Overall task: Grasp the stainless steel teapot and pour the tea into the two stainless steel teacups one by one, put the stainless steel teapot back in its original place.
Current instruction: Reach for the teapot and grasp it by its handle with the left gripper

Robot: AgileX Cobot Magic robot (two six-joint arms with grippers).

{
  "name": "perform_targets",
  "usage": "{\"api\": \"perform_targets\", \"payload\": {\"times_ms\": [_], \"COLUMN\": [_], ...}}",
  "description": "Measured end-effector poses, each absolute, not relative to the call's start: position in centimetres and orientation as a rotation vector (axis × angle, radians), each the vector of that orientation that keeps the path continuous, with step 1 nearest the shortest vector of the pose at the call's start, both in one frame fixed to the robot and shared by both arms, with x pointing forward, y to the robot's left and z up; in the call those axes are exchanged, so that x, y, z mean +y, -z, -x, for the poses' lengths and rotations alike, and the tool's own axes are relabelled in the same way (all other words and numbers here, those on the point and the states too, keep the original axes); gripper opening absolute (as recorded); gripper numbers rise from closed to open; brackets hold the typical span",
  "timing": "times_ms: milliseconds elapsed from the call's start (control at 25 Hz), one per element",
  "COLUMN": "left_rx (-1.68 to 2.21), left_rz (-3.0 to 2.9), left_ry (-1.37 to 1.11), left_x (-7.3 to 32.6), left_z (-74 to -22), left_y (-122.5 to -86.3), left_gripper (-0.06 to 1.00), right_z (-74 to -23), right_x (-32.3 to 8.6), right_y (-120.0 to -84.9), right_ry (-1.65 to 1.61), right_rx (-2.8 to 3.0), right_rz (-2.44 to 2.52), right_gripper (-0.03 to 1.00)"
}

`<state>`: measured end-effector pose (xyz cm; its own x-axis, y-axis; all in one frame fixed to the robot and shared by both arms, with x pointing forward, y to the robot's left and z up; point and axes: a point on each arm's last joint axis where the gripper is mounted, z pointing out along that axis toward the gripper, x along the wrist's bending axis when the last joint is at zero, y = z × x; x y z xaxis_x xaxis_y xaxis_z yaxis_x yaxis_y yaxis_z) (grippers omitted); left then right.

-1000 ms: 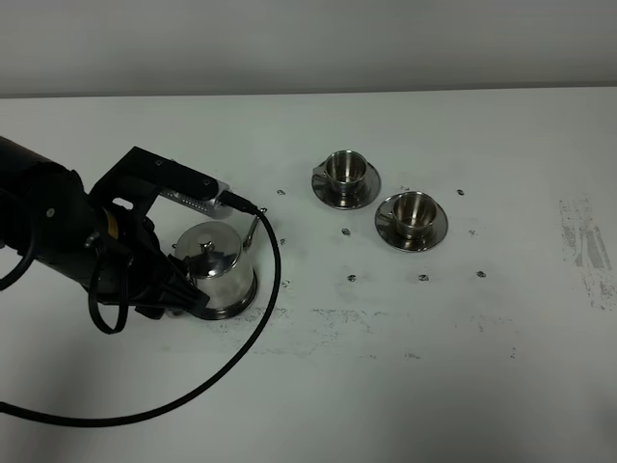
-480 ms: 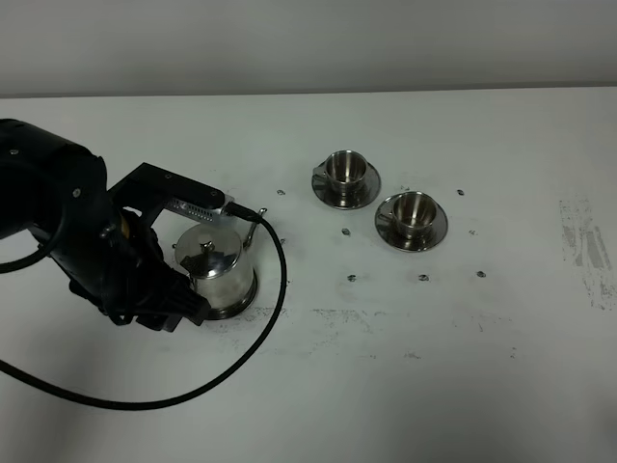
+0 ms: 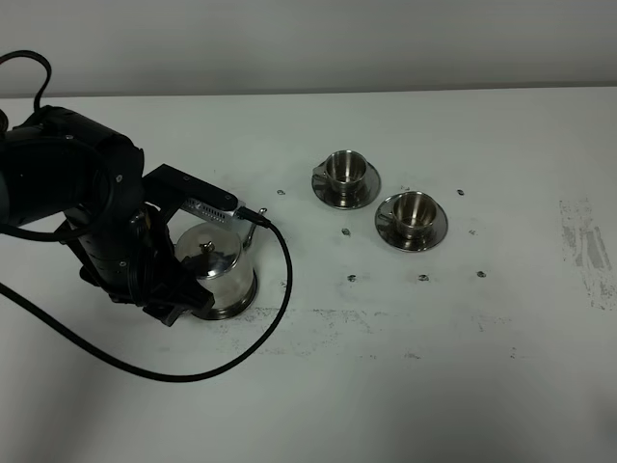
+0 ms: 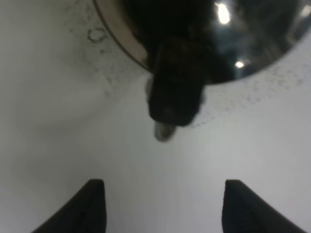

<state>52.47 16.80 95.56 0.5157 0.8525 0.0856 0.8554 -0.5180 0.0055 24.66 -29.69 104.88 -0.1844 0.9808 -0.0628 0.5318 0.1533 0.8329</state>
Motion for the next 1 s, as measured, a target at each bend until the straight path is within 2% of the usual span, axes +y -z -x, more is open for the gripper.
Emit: {"api": "perform_targets", "payload": {"times_ms": [1000], "left_rx": [-1.498], "left_rz": [2.779], "left_ry": [0.142], "left_x": [15.7], "left_z": [-54.2], "left_y": [-94.0], "left_gripper": [0.51], "right_z": [-24.7], "right_x": [-29.7], "right_y": [-104.9], "right_ry": [-0.910], "right_rx": [1.802], "right_rz": [-1.444], "right_gripper": [0.59]}}
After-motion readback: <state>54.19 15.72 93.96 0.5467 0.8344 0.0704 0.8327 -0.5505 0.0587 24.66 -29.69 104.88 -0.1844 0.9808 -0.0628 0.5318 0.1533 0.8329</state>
